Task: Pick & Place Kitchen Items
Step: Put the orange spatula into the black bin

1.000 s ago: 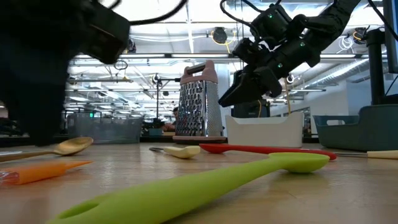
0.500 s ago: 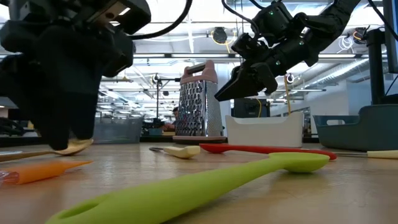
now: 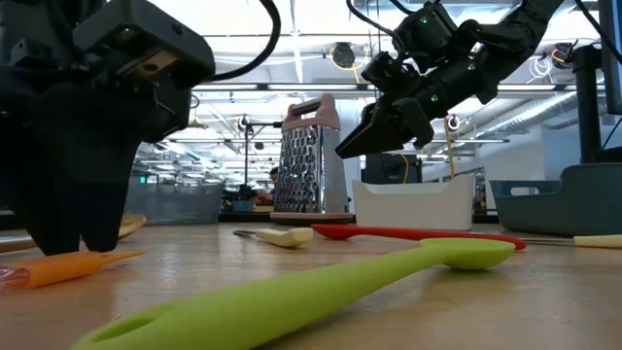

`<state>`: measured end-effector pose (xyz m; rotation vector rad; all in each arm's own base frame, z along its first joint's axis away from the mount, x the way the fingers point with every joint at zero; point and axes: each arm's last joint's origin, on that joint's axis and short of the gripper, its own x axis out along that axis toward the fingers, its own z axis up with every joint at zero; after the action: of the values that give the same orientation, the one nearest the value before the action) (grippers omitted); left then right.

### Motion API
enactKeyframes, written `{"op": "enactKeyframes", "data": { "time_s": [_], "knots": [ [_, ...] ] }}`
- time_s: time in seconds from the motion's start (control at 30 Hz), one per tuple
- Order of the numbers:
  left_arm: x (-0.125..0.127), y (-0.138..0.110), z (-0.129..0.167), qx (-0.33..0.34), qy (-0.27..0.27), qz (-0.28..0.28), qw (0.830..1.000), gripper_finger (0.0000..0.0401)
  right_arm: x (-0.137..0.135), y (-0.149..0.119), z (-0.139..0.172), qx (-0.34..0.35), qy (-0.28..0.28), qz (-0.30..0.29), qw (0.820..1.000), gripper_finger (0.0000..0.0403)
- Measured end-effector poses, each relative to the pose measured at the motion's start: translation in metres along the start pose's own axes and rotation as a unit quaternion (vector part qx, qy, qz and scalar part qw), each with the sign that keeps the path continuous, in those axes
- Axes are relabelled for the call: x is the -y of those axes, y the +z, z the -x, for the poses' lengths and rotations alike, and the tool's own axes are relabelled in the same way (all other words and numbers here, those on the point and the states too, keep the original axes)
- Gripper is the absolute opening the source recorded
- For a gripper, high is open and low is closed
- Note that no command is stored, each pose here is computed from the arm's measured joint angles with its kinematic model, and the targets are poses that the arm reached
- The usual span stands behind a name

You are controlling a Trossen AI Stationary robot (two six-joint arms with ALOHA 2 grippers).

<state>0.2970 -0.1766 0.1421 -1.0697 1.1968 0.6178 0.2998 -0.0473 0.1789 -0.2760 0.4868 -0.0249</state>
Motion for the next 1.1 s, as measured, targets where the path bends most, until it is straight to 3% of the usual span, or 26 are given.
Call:
{"op": "enactKeyframes", "data": {
  "time_s": [0.6,0.93,1.1],
  "knots": [
    [0.006,-0.003,-0.007,0.000,-0.036,-0.023,0.999,0.0152,0.000,0.000,0.000,-0.001,0.000,0.000,1.000,0.0155],
    [0.004,-0.004,-0.013,0.003,-0.018,-0.051,0.999,0.0150,0.000,0.000,0.000,-0.002,0.000,0.000,1.000,0.0155],
    [0.001,-0.005,-0.021,-0.003,-0.002,-0.048,0.999,0.0109,0.000,0.000,0.000,-0.002,0.001,0.000,1.000,0.0155]
  ]
}}
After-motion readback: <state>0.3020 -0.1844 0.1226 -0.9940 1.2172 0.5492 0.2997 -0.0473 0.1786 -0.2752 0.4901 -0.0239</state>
